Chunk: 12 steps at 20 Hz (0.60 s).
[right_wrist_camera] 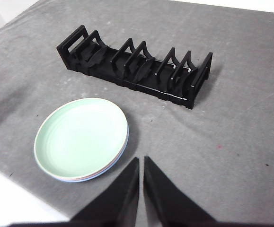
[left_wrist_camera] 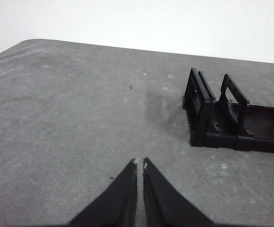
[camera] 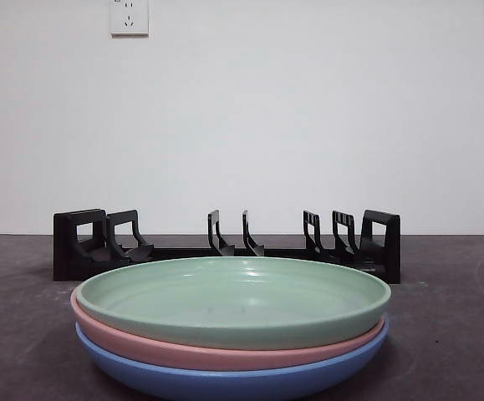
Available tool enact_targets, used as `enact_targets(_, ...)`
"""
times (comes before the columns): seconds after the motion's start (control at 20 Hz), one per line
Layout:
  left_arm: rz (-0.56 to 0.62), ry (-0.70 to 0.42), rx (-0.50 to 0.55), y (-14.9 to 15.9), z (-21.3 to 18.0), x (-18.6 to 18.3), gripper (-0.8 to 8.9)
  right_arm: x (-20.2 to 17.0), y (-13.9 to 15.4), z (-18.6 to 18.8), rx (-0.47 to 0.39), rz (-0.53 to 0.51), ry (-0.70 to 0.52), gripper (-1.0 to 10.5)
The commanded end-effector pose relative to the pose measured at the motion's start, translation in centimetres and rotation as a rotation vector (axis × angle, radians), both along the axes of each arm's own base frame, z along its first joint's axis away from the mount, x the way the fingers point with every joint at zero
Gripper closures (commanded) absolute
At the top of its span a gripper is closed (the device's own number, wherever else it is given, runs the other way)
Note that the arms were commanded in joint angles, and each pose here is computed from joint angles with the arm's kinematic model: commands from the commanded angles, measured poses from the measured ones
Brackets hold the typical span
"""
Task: Place the plate
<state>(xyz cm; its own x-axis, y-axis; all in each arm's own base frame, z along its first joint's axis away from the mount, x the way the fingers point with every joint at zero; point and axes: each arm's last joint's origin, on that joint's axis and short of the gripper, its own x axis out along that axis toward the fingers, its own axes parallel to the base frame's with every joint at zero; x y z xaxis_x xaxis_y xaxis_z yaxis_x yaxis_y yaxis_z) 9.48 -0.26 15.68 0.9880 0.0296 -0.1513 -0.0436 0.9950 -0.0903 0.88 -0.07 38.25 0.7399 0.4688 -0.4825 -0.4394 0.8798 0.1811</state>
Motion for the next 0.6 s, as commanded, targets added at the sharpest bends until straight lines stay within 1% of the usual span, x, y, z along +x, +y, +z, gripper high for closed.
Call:
enact_targets(0.05,0.004,0.024,0.012,0.0,-0.7,0.1,7.94,0.1,-0.1,0.4,0.002,-0.087,-0.028,9.3)
enact_targets(0.2,0.004,0.024,0.012,0.0,-0.7,0.1,7.94,1.0,0.4,-0.5,-0.016,-0.218,-0.072,9.3)
enact_targets(0.3,0.004,0.024,0.012,0.0,-0.7,0.1,7.94,2.0,0.7,-2.0,-0.021,-0.338,-0.121,9.3)
enact_targets(0.4,0.004,0.024,0.012,0.0,-0.7,0.1,7.94,3.0,0.9,-4.1,-0.057,-0.429,-0.166,9.3)
enact_targets(0.5,0.004,0.024,0.011,0.0,-0.7,0.1,7.94,4.0,1.0,-6.3,-0.043,-0.487,-0.177,9.3)
enact_targets(0.6,0.004,0.024,0.011,0.0,-0.7,0.1,7.94,5.1,1.0,-8.8,-0.010,-0.511,-0.197,9.3)
